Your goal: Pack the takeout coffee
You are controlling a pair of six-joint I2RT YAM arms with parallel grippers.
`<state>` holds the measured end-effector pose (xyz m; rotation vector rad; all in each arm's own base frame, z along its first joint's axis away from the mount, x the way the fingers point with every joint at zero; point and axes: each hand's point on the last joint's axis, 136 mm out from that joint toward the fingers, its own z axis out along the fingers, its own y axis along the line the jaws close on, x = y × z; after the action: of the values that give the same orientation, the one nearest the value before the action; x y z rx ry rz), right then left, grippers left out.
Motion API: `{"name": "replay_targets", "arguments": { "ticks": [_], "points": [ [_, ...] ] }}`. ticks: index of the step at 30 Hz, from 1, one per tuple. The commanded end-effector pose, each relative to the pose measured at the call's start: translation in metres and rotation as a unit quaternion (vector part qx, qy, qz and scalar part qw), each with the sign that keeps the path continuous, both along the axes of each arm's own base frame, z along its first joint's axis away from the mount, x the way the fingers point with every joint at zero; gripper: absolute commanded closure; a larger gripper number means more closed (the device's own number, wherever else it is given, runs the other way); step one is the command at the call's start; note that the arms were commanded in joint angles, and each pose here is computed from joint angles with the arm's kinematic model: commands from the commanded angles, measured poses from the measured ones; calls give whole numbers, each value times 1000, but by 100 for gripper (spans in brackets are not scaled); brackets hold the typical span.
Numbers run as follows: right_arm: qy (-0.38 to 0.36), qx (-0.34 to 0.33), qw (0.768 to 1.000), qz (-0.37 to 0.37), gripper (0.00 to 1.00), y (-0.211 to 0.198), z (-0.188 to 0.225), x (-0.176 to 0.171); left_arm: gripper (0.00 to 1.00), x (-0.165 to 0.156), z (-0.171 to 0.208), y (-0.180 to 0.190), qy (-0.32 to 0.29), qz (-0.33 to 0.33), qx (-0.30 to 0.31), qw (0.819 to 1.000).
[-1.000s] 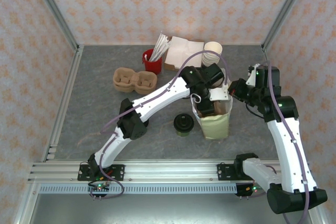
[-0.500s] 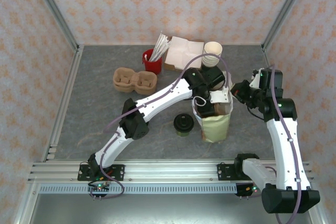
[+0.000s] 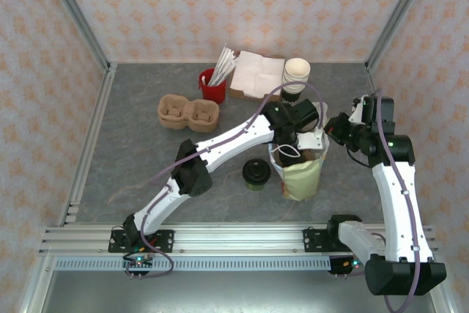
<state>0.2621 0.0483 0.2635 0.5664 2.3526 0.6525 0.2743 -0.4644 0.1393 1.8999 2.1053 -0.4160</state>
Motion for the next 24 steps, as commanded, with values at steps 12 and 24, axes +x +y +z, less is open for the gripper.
{"name": "replay_targets", "arguments": {
  "ticks": [12, 24],
  "points": [
    [12, -29, 999, -2, 100, -8, -6, -12, 51, -8, -30, -21, 28, 3, -10, 1000],
    [11, -35, 999, -5, 100, -10, -4, -10, 51, -12, -51, -15, 40, -3, 16, 999]
  ]
}}
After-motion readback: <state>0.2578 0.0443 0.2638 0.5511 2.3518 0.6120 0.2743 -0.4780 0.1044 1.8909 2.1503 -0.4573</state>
